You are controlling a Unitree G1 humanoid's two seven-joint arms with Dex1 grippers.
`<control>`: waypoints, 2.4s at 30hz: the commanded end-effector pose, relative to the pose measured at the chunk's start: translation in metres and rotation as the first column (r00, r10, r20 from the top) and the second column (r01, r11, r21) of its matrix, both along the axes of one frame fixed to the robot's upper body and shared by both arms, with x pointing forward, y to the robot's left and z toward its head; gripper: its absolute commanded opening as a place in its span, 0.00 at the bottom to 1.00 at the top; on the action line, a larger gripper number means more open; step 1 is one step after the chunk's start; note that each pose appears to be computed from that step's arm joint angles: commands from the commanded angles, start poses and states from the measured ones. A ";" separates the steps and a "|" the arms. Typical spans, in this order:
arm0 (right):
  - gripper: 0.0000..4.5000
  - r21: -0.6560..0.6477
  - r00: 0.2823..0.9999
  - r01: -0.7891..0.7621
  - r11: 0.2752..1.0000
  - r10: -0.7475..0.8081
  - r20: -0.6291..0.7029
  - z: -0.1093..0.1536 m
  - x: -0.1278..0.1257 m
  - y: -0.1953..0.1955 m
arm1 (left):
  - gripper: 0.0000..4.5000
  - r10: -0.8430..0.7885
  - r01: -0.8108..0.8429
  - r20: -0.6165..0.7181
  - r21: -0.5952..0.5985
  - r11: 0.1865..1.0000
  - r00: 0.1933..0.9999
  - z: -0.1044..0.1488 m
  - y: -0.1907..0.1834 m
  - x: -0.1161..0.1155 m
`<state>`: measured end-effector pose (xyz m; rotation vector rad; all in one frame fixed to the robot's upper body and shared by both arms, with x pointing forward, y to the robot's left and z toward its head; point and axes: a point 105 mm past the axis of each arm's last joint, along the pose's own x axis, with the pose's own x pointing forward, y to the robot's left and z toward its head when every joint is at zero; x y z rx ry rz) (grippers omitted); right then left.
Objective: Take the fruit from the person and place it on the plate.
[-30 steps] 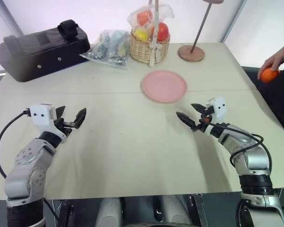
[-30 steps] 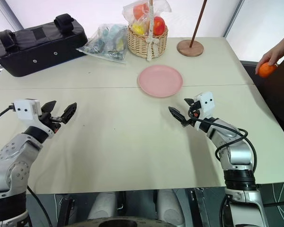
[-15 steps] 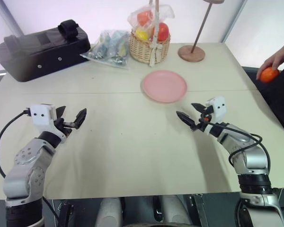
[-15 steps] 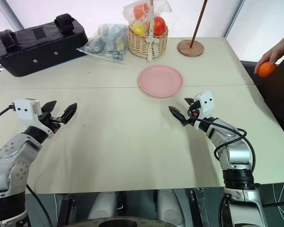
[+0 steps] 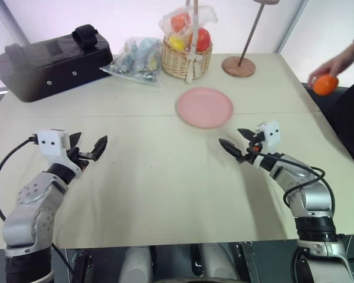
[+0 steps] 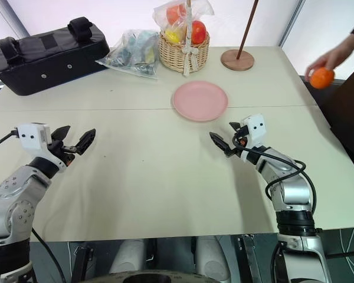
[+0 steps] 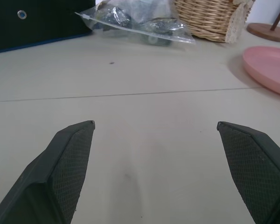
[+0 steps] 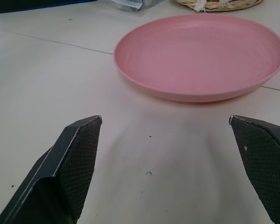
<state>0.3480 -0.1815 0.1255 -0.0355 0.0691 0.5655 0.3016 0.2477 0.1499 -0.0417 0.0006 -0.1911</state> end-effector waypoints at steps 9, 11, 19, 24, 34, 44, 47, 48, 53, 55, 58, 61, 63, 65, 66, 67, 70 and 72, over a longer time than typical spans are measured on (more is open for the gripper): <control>1.00 0.006 0.998 -0.003 1.000 0.002 0.056 0.014 0.006 0.002 | 0.98 0.010 -0.011 0.047 0.021 1.000 0.999 0.013 0.004 -0.001; 1.00 0.005 0.998 -0.003 1.000 0.003 0.056 0.014 0.006 0.003 | 0.98 0.009 -0.010 0.047 0.022 1.000 0.999 0.013 0.004 -0.001; 1.00 0.006 0.998 0.000 1.000 0.000 0.056 0.013 0.006 0.003 | 0.98 -0.078 0.075 0.053 0.043 0.996 0.996 0.023 -0.006 0.004; 1.00 0.003 0.998 0.001 1.000 -0.001 0.058 0.014 0.006 0.003 | 0.98 -0.481 0.480 -0.004 0.083 0.873 0.877 0.057 -0.051 -0.013; 1.00 -0.007 0.994 0.045 0.999 -0.044 0.101 0.022 0.009 -0.001 | 0.98 -0.750 0.764 -0.146 0.080 0.641 0.645 0.070 -0.088 -0.033; 1.00 0.291 0.957 0.043 0.956 -0.123 0.263 0.121 0.017 0.007 | 0.98 -0.743 0.753 -0.127 0.085 0.652 0.657 0.074 -0.089 -0.027; 1.00 0.308 0.956 0.021 0.951 -0.109 0.273 0.131 0.019 0.013 | 0.98 -0.740 0.750 -0.124 0.088 0.656 0.661 0.074 -0.089 -0.027; 1.00 0.309 0.956 0.016 0.951 -0.104 0.273 0.133 0.019 0.015 | 0.98 -0.738 0.748 -0.123 0.087 0.658 0.663 0.074 -0.088 -0.027; 1.00 0.307 0.960 -0.005 0.952 -0.082 0.268 0.134 0.024 0.025 | 0.98 -0.726 0.736 -0.121 0.084 0.672 0.677 0.073 -0.086 -0.029; 1.00 0.303 0.961 -0.008 0.953 -0.076 0.266 0.133 0.028 0.027 | 0.98 -0.722 0.731 -0.118 0.083 0.677 0.682 0.072 -0.086 -0.029; 1.00 0.301 0.963 -0.007 0.954 -0.075 0.259 0.132 0.037 0.029 | 0.98 -0.717 0.726 -0.112 0.081 0.683 0.687 0.072 -0.087 -0.029; 1.00 0.300 0.964 -0.012 0.954 -0.069 0.258 0.132 0.043 0.031 | 0.98 -0.714 0.722 -0.113 0.082 0.687 0.691 0.071 -0.087 -0.030; 1.00 0.297 0.965 -0.018 0.955 -0.061 0.256 0.131 0.047 0.034 | 0.98 -0.708 0.716 -0.113 0.084 0.693 0.697 0.070 -0.086 -0.029; 1.00 0.295 0.966 -0.025 0.955 -0.054 0.254 0.131 0.051 0.036 | 0.98 -0.705 0.713 -0.112 0.085 0.696 0.701 0.069 -0.086 -0.030; 1.00 0.295 0.966 -0.027 0.955 -0.051 0.255 0.131 0.052 0.037 | 0.98 -0.703 0.712 -0.111 0.086 0.697 0.702 0.069 -0.086 -0.030; 0.94 0.298 0.965 -0.028 0.954 -0.052 0.257 0.132 0.053 0.038 | 0.99 -0.702 0.710 -0.110 0.086 0.699 0.704 0.069 -0.086 -0.030; 0.71 0.305 0.963 -0.031 0.952 -0.053 0.264 0.133 0.055 0.039 | 1.00 -0.695 0.703 -0.108 0.087 0.706 0.711 0.068 -0.086 -0.031; 0.68 0.301 0.962 -0.032 0.953 -0.052 0.267 0.134 0.055 0.040 | 1.00 -0.692 0.700 -0.108 0.087 0.708 0.714 0.068 -0.085 -0.031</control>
